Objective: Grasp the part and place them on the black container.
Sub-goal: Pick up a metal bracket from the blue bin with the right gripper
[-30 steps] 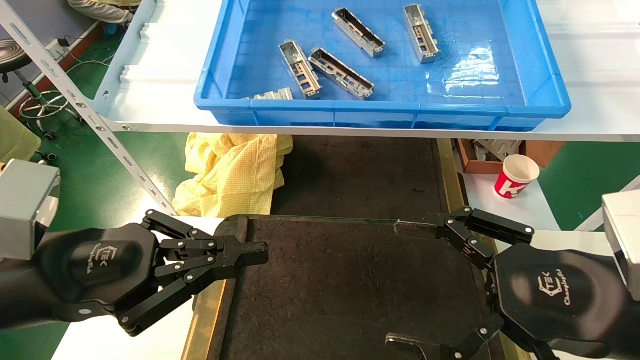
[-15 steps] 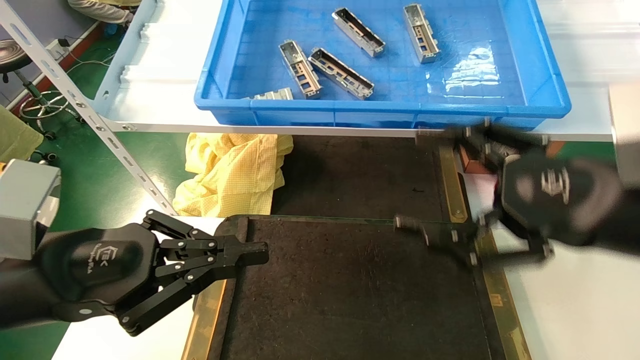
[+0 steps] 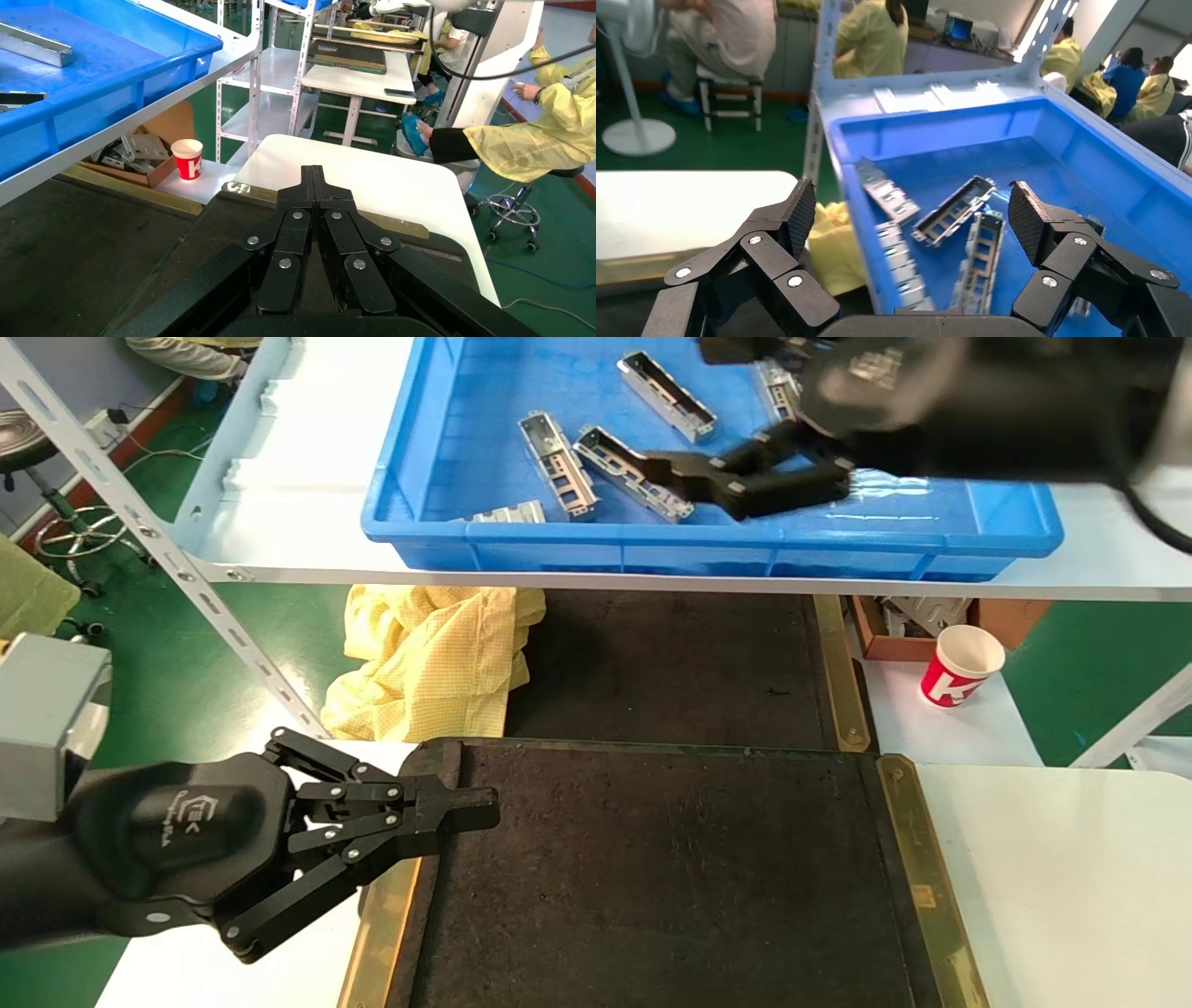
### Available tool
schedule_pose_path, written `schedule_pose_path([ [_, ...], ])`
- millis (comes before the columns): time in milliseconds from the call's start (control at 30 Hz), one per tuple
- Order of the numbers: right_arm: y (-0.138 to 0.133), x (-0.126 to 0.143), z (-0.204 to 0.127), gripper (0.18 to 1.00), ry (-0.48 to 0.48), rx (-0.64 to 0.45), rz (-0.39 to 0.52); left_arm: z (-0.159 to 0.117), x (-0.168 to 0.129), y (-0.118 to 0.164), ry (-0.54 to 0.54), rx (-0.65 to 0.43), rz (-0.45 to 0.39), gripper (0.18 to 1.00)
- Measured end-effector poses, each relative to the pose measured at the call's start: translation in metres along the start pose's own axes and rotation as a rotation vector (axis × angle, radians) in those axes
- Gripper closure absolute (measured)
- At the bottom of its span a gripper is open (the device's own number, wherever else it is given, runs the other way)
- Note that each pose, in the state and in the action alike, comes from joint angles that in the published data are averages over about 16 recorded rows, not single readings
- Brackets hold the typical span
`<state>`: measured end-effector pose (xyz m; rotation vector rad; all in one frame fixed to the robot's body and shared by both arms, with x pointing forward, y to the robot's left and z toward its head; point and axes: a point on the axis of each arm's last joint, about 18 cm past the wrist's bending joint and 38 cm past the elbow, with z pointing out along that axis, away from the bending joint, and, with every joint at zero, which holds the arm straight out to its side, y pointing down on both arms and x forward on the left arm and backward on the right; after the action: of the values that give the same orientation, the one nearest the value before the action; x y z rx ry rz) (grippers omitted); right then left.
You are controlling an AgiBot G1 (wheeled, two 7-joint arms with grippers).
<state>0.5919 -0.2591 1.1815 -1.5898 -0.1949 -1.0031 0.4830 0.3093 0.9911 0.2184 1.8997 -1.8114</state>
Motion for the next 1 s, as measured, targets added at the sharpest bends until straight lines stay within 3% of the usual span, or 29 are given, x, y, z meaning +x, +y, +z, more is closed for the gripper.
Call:
schedule_pose_path([
  [467, 0.008, 0.054, 0.057, 0.178, 0.178, -0.157, -0.047, 0.000, 0.000, 0.000, 0.000, 0.000, 0.000, 0.948],
  [667, 0.011, 0.058, 0.074, 0.178, 0.199, -0.206, -0.076, 0.000, 0.000, 0.000, 0.000, 0.000, 0.000, 0.878],
  [1000, 0.013, 0.055, 0.095, 0.178, 0.194, -0.256, -0.109, 0.000, 0.000, 0.000, 0.000, 0.000, 0.000, 0.674],
])
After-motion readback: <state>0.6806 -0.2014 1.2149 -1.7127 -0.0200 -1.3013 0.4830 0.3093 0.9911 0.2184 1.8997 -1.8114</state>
